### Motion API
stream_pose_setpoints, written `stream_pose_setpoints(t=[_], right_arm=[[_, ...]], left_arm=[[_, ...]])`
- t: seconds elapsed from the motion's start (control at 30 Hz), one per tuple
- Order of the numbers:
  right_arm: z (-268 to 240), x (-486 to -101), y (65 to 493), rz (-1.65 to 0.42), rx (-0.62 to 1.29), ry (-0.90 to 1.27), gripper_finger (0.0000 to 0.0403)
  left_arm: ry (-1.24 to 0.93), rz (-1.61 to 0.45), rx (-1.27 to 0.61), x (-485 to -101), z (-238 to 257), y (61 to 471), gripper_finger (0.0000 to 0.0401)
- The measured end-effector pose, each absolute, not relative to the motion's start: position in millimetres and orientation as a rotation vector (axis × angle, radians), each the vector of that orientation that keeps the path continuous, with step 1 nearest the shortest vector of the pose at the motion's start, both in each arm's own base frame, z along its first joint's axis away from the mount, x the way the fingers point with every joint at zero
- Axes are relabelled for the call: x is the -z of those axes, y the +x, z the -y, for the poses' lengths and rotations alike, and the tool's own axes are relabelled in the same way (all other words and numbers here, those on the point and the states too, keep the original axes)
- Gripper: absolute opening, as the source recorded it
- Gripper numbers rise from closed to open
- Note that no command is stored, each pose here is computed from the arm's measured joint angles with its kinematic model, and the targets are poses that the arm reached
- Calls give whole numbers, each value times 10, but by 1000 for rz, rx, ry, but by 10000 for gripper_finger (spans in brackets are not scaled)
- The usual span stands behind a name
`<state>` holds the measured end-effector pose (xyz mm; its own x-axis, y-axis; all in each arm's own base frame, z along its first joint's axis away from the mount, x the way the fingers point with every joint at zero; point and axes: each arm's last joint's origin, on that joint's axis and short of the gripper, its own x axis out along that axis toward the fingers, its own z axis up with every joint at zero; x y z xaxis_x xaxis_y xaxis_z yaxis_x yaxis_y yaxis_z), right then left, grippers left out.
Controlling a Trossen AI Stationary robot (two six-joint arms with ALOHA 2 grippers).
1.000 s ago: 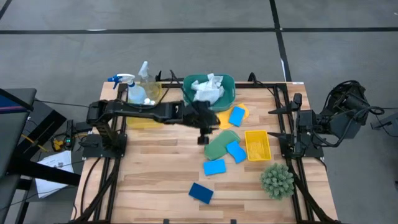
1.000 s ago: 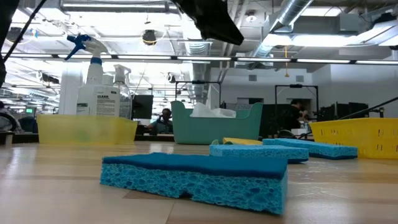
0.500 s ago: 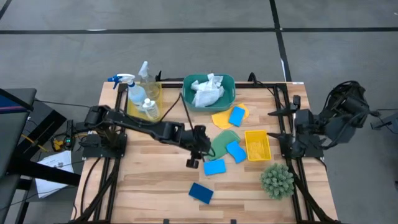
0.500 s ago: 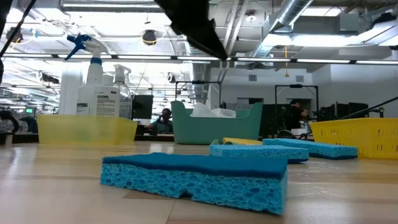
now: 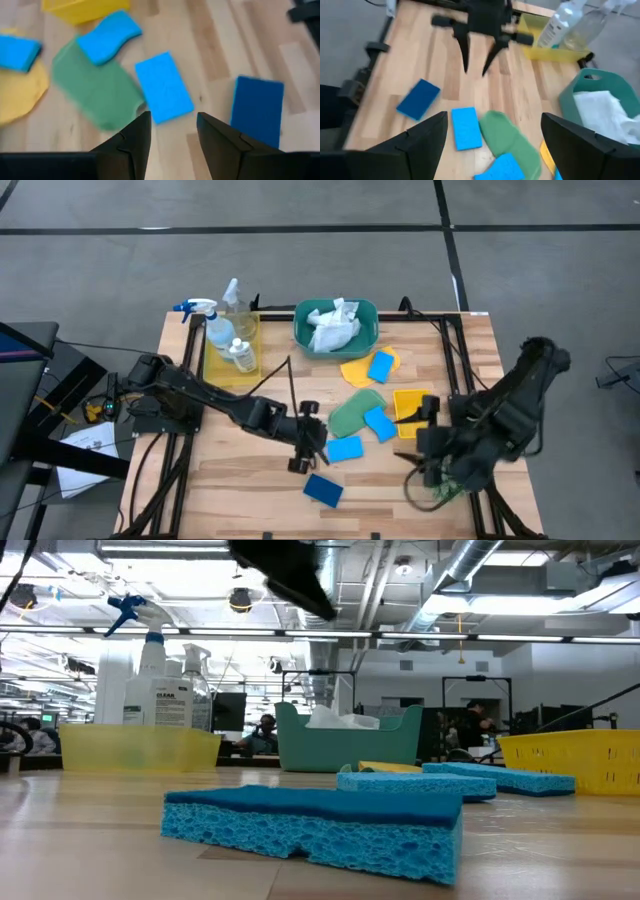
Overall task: Pick & Place Kitchen Items
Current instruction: Put the blue sponge into the right yellow bin
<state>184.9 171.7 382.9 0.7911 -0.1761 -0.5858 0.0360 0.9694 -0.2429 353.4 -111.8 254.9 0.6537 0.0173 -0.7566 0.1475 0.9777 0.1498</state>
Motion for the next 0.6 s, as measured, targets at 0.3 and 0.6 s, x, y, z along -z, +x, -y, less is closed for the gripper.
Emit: stream_pose_setpoints(t=[0.3,0.6], right_arm=[[-1861,-3502,2143,-710,259,-255,311],[-1862,-3319,2426,-768,282,-206,311]], left_arm=[[213,-855,-329,-2910,1135,2993,155],[154,-585,-537,-2907,1094,2321,155]])
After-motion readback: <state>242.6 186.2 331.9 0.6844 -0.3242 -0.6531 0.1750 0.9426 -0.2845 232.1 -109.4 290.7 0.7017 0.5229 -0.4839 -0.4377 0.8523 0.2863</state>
